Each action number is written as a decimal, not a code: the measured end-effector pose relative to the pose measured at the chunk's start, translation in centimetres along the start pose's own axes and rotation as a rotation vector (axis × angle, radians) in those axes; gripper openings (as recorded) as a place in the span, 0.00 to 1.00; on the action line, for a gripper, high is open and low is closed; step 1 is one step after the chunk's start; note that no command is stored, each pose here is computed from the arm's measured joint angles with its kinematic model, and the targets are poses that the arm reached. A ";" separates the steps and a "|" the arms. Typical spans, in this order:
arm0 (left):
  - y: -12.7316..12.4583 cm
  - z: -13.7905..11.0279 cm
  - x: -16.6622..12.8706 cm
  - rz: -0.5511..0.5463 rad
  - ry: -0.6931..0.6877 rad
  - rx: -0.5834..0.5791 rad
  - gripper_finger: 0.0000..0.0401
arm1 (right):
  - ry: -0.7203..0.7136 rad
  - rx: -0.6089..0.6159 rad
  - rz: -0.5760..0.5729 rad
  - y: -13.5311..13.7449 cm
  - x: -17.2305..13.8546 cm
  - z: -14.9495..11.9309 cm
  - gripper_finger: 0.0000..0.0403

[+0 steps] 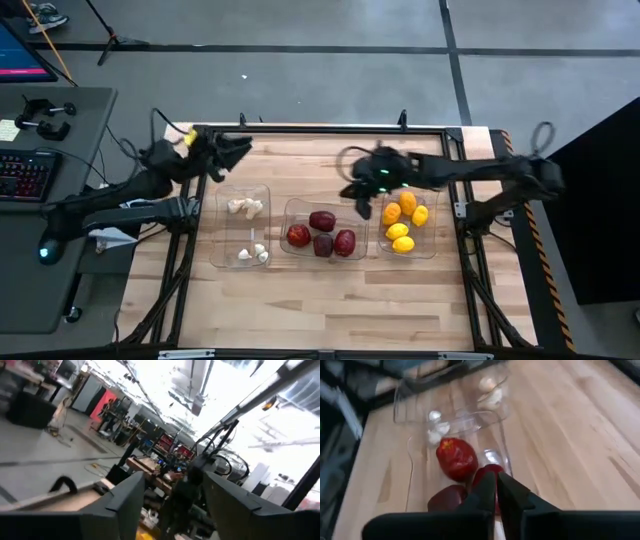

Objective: Sort produce into baskets
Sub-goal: Return to Home Position

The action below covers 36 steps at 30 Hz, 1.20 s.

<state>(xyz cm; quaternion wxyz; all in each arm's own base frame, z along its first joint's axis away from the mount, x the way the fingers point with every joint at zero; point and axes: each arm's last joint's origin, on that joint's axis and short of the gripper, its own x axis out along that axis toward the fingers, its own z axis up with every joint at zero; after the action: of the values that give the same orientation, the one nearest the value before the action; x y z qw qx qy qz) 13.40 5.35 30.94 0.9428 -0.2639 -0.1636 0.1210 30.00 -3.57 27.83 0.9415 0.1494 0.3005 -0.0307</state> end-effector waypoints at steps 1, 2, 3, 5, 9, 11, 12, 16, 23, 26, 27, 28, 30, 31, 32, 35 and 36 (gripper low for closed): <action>0.3 -0.9 0.0 0.001 -0.003 -0.021 0.46 | -0.033 0.030 -0.012 0.1 -0.9 -0.9 0.02; 0.7 -1.9 -0.1 0.006 -0.003 -0.038 0.43 | -0.062 0.058 -0.022 0.2 -1.6 -1.7 0.03; 1.1 -2.8 -0.2 0.015 0.001 -0.056 0.40 | -0.091 0.085 -0.035 0.2 -2.3 -2.5 0.04; 1.5 -4.1 -0.5 0.024 0.006 -0.069 0.32 | -0.147 0.141 -0.045 0.1 -3.4 -3.9 0.03; 1.9 -5.4 -1.2 0.003 -0.001 -0.080 0.12 | -0.263 0.237 -0.017 -0.1 -5.1 -5.6 0.01; 2.0 -5.8 -1.6 -0.018 0.004 -0.078 0.03 | -0.299 0.261 -0.001 -0.2 -5.7 -5.9 0.01; 2.1 -6.2 -1.8 -0.019 0.015 -0.081 0.02 | -0.307 0.272 0.003 -0.2 -6.0 -5.9 0.01; 2.7 -7.6 -2.8 -0.044 0.026 -0.099 0.02 | -0.346 0.274 0.009 -0.1 -6.7 -5.5 0.00; 3.6 -9.3 -4.4 -0.073 -0.013 -0.111 0.00 | -0.332 0.153 0.002 0.0 -6.8 -5.5 0.00; 4.0 -9.9 -4.9 -0.071 -0.002 -0.119 0.00 | -0.298 0.157 0.018 0.0 -6.7 -5.8 0.00; 4.0 -9.9 -5.0 -0.070 0.007 -0.120 0.00 | -0.302 0.199 0.028 0.0 -6.7 -5.7 0.00; 3.9 -10.0 -5.1 -0.074 0.016 -0.115 0.00 | -0.302 0.228 0.035 0.1 -6.7 -5.7 0.00; 3.9 -10.1 -5.1 -0.080 0.035 -0.105 0.00 | -0.294 0.247 0.050 0.1 -6.7 -5.8 0.00; 3.9 -10.2 -5.2 -0.081 0.043 -0.104 0.00 | -0.284 0.242 0.072 0.2 -6.7 -5.8 0.00; 3.9 -10.2 -5.2 -0.081 0.046 -0.104 0.00 | -0.274 0.235 0.099 0.3 -6.7 -5.8 0.00; 3.8 -10.2 -5.2 -0.098 0.053 -0.106 0.00 | -0.220 0.239 0.147 0.5 -6.6 -6.2 0.00; 3.7 -10.2 -5.3 -0.112 0.059 -0.106 0.00 | -0.201 0.235 0.150 0.6 -6.7 -6.4 0.00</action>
<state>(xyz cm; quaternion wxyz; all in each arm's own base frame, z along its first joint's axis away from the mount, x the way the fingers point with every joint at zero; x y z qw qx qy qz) 11.84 2.10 19.42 0.9372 -0.3072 -0.1566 0.0515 21.07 -1.29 26.90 0.9425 0.2768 0.1872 -0.0101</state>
